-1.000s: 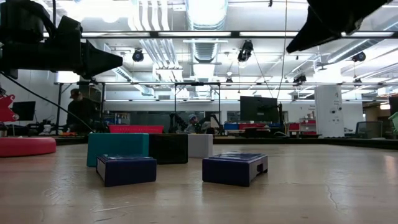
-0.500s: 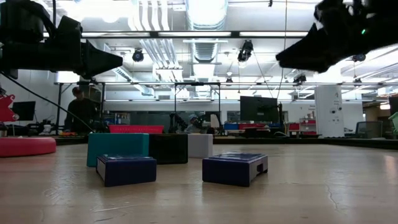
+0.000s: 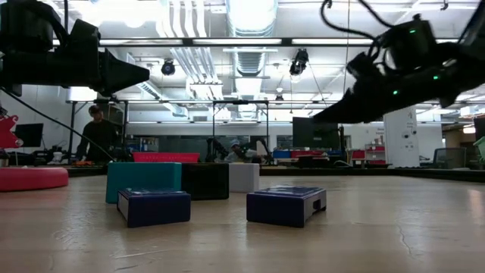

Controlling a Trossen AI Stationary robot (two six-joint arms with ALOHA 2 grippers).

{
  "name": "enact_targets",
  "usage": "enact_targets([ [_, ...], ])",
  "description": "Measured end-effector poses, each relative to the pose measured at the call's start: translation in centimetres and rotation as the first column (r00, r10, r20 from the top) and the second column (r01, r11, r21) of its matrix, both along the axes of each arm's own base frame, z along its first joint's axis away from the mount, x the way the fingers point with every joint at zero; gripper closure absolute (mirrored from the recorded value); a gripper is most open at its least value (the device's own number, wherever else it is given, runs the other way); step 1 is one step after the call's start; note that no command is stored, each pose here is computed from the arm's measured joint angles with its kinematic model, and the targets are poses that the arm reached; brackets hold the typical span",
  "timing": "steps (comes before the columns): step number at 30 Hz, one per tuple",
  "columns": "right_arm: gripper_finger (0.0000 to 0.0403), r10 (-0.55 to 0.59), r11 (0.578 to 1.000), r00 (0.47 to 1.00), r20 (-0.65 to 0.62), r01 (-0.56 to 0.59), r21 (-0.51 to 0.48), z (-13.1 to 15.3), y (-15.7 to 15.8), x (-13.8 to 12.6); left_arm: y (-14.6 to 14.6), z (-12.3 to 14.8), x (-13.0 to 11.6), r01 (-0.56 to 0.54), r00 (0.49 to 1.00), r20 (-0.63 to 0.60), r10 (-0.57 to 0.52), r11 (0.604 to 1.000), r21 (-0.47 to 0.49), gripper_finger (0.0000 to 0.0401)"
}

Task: Pick & Place Office items
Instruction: Put the top white black charger adapter into the green bin

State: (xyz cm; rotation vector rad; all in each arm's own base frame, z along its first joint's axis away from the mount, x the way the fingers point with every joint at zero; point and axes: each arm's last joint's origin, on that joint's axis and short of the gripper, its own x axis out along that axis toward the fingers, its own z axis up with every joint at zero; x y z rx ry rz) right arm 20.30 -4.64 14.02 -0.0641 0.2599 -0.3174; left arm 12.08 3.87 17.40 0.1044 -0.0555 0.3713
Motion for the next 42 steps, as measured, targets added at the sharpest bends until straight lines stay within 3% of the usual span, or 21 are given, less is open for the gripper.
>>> enact_targets([
  [4, 0.0142, 0.028, 0.997, 0.999, -0.022, -0.030, -0.067, -0.6, -0.3, 1.4, 0.0, 0.0, 0.0, 0.000, 1.000, 0.000, 0.000, 1.000, 0.000, 0.0233],
  [13, 0.0137, 0.082, 0.984, 0.984, 0.158, -0.055, -0.170, -3.1, -0.5, 2.9, 0.0, 0.0, 0.0, 0.000, 1.000, 0.000, 0.000, 1.000, 0.000, 0.0233],
  [22, 0.0138, 0.152, 0.986, 0.978, 0.141, -0.141, -0.090, -5.4, -2.2, 5.6, 0.0, 0.0, 0.0, -0.001, 1.000, 0.000, 0.001, 1.000, 0.000, 0.0233],
  [35, 0.0138, 0.152, 0.987, 0.970, 0.190, -0.158, 0.021, -7.7, -3.6, 10.7, 0.0, 0.0, 0.0, 0.000, 1.000, 0.000, 0.000, 1.000, 0.000, 0.0233],
  [42, 0.0138, 0.181, 0.982, 0.962, 0.204, -0.190, 0.024, -8.2, -4.0, 13.4, 0.0, 0.0, 0.0, 0.000, 1.000, 0.000, 0.000, 1.000, 0.000, 0.0233],
])
